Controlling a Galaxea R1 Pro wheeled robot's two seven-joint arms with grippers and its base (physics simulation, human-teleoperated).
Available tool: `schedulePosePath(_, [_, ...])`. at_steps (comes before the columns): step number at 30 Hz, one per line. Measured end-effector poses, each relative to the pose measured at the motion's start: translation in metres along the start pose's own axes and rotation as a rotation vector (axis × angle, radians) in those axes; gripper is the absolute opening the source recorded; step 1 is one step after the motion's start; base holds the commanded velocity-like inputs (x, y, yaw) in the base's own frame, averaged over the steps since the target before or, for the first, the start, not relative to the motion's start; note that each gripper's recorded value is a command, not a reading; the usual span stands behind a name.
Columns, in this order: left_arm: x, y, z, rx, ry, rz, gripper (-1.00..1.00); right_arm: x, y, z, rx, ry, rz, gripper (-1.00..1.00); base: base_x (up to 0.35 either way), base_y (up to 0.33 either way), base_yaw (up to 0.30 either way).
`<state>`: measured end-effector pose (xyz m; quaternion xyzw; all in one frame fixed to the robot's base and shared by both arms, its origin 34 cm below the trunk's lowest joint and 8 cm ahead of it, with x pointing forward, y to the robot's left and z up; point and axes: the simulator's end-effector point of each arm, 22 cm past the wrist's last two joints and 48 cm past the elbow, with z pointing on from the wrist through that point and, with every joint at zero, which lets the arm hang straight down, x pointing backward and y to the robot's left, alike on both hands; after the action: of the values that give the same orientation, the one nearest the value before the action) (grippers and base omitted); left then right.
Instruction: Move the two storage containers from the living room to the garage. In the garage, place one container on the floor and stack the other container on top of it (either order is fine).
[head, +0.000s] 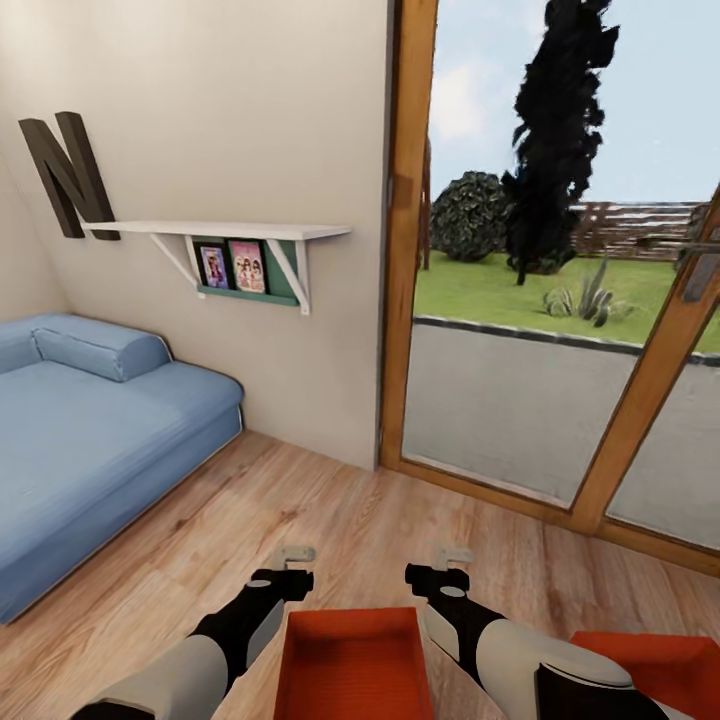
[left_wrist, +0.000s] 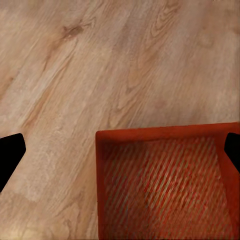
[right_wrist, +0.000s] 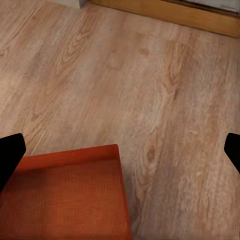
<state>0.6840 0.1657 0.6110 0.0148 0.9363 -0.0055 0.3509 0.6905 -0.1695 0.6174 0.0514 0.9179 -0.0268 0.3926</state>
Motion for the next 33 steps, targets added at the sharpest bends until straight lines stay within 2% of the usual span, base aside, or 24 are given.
schedulePosePath(21, [0.016, 0.003, 0.008, -0.003, 0.035, -0.015, 1.0, 0.014, -0.001, 0.006, 0.003, 0.027, -0.001, 1.0, 0.0, 0.0, 0.078])
schedulePosePath(33, [0.02, 0.003, 0.01, -0.003, 0.042, -0.015, 1.0, 0.017, -0.001, 0.008, 0.003, 0.031, 0.0, 1.0, 0.0, 0.0, -0.066])
